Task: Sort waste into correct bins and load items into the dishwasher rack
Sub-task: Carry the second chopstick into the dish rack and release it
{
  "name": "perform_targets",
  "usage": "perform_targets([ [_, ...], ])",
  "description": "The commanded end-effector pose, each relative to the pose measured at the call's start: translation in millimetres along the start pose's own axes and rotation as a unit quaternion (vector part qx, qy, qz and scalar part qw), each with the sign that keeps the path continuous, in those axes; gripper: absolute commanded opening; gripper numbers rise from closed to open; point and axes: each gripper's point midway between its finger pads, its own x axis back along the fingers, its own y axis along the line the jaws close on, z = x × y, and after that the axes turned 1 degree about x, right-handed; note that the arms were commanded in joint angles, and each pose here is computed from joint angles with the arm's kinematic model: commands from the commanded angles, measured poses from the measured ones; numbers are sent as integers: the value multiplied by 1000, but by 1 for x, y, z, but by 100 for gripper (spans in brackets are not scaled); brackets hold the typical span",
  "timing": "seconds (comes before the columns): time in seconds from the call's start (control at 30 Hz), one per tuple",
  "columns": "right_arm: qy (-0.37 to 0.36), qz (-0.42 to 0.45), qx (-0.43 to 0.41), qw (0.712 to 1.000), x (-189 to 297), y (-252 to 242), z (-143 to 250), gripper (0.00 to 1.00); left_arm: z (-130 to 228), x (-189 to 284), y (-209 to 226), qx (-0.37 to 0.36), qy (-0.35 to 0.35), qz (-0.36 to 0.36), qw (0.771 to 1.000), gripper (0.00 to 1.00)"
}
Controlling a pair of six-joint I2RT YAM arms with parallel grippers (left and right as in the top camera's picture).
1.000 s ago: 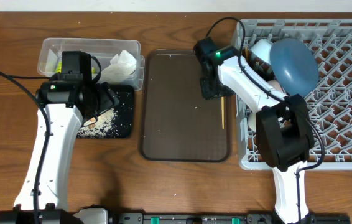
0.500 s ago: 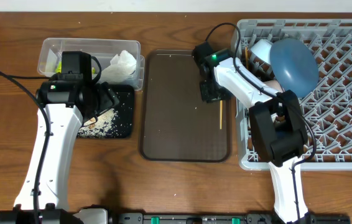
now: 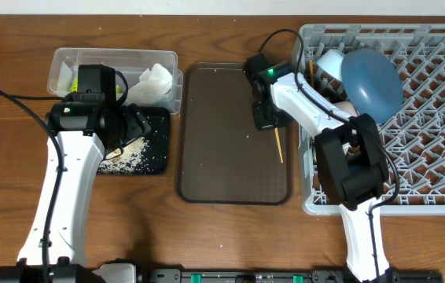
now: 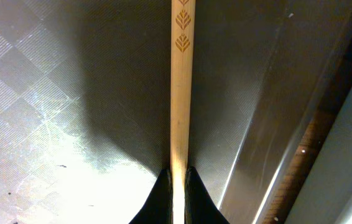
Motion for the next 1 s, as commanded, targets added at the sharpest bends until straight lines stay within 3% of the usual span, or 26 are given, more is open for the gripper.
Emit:
perform_targets([
  [0.0, 16, -23, 27, 999, -11, 11, 4, 1, -6, 8, 0, 0, -14, 1, 1000, 90],
  [0.23, -65, -83, 39, 994, 83, 11, -24, 1, -6, 8, 0, 0, -14, 1, 1000, 90],
  [0.47, -157, -72, 15, 985, 164, -49, -41, 1, -6, 8, 0, 0, -14, 1, 1000, 90],
  [0.73, -139, -39, -2, 990, 146, -122, -43, 1, -6, 8, 0, 0, -14, 1, 1000, 90],
  [0.97, -130, -33, 19, 991, 121, -135, -53, 1, -6, 8, 0, 0, -14, 1, 1000, 90],
])
